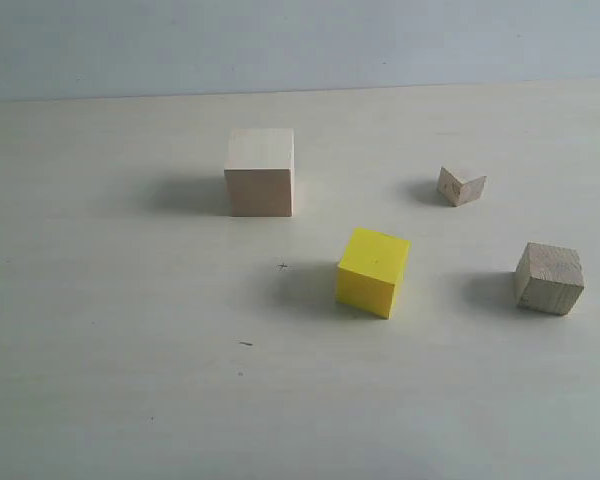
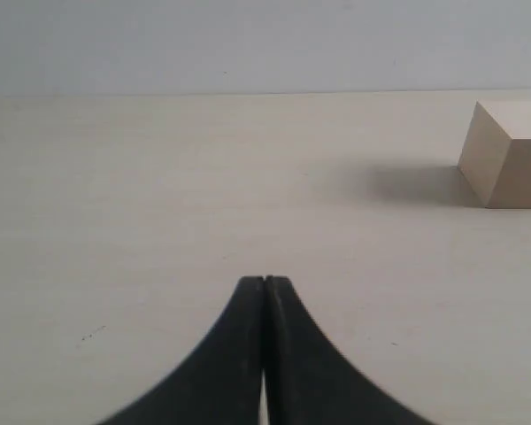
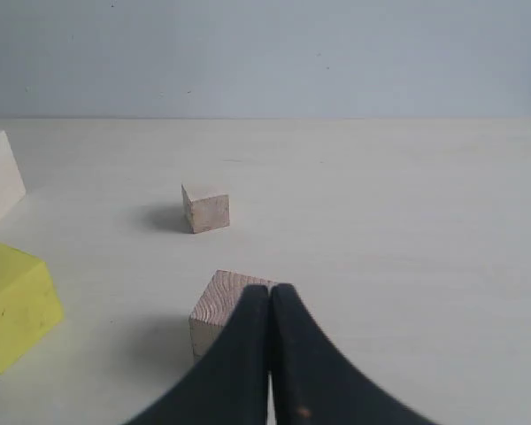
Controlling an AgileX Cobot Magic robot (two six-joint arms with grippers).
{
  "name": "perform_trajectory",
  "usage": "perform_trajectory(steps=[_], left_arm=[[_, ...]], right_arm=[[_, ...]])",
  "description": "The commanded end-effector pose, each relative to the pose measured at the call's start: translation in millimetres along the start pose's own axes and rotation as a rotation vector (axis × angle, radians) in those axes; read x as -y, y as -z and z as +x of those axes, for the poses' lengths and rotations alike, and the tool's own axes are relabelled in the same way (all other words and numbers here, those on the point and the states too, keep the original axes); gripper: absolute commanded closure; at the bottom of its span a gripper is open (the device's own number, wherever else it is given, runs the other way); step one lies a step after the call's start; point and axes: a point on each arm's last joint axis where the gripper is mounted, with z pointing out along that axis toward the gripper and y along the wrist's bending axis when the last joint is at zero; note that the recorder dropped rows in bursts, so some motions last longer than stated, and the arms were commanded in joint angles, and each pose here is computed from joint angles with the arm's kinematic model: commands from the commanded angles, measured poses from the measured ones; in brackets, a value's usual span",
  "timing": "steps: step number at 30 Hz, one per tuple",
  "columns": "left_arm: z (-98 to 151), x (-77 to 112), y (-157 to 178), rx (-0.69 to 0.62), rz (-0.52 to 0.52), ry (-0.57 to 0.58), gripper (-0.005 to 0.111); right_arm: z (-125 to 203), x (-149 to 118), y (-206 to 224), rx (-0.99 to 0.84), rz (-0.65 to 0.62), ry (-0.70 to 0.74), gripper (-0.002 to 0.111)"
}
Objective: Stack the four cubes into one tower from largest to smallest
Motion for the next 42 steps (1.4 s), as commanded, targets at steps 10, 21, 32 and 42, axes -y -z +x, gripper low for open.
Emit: perform_trajectory(steps=[10, 21, 32, 42], left_arm=[[-9.2, 0.2, 0.7, 0.114, 0.001, -0.009, 0.107], [-37.9, 1.4, 8.8, 0.443, 0.012, -0.012, 0.107], [-49.2, 1.6, 14.8, 0.545, 0.041, 0.080, 0.107], [-136.3, -0.1, 37.7, 0.532, 0.032, 0.083, 0.107]], right_arm=[[0.9, 0.2, 0.0, 0.005, 0.004, 0.003, 0.108], [0.9, 0.2, 0.0, 0.005, 0.004, 0.003, 0.108], [0.9, 0.2, 0.0, 0.005, 0.004, 0.003, 0.108], [0.9, 0.2, 0.0, 0.005, 0.004, 0.003, 0.108]])
